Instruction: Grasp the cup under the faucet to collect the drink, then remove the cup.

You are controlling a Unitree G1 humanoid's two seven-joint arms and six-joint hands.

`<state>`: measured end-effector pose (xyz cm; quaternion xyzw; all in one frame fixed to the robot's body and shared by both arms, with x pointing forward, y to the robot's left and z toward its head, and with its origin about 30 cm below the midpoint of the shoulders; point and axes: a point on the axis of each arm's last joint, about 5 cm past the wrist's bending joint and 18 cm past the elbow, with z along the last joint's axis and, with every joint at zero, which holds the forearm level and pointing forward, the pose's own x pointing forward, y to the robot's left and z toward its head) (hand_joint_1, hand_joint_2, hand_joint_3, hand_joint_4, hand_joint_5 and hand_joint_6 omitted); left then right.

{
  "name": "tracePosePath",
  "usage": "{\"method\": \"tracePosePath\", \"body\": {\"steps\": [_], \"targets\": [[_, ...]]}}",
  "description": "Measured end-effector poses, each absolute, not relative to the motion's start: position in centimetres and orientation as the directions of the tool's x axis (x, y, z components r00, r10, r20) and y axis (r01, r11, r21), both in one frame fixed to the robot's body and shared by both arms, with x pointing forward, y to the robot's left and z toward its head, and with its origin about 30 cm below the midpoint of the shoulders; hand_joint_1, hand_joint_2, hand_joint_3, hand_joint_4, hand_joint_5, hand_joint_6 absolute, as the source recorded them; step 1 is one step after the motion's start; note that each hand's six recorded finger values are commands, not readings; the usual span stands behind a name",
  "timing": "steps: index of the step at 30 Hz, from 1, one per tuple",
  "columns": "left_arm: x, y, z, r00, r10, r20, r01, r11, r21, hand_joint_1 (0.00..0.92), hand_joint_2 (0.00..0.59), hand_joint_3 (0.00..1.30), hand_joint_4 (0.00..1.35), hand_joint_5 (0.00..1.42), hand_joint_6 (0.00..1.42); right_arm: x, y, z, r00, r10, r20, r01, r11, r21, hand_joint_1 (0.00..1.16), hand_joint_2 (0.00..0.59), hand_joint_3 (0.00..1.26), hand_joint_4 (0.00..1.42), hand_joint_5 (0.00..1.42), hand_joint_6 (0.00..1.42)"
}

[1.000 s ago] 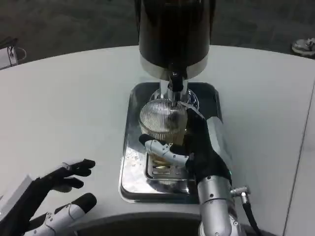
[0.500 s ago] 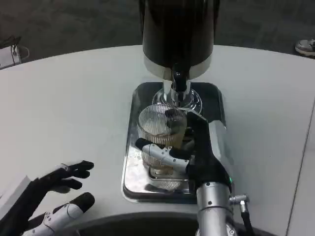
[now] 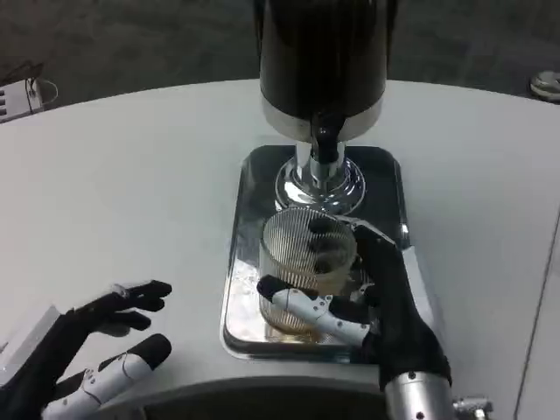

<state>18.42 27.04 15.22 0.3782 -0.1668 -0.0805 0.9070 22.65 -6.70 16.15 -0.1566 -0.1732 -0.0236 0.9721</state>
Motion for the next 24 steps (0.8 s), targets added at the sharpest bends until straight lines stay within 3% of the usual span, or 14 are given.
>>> {"method": "tracePosePath", "body": {"steps": [11, 17, 24], "targets": [[19.0, 25.2, 16.4, 0.890, -0.364, 0.276, 0.034, 0.656, 0.754, 0.015, 0.090, 0.25, 0.18, 0.24, 0.29, 17.4, -11.6, 17.2, 0.937, 0.056, 0.346, 0.043, 0.961, -0.273, 0.93, 0.240, 1.11, 1.29, 1.42, 1.42], [18.0, 22.5, 18.7, 0.810, -0.507, 0.296, 0.031, 0.540, 0.841, 0.000, 0.064, 0.17, 0.05, 0.12, 0.19, 14.9, -15.4, 19.1, 0.921, 0.116, 0.373, 0.023, 0.937, -0.348, 0.93, 0.239, 1.12, 1.31, 1.42, 1.42], [15.7, 20.7, 19.4, 0.775, -0.581, 0.248, 0.034, 0.431, 0.902, 0.000, 0.051, 0.08, 0.00, 0.00, 0.11, 13.2, -18.1, 20.8, 0.906, 0.185, 0.380, -0.008, 0.906, -0.422, 0.93, 0.239, 1.13, 1.31, 1.42, 1.42]]}}
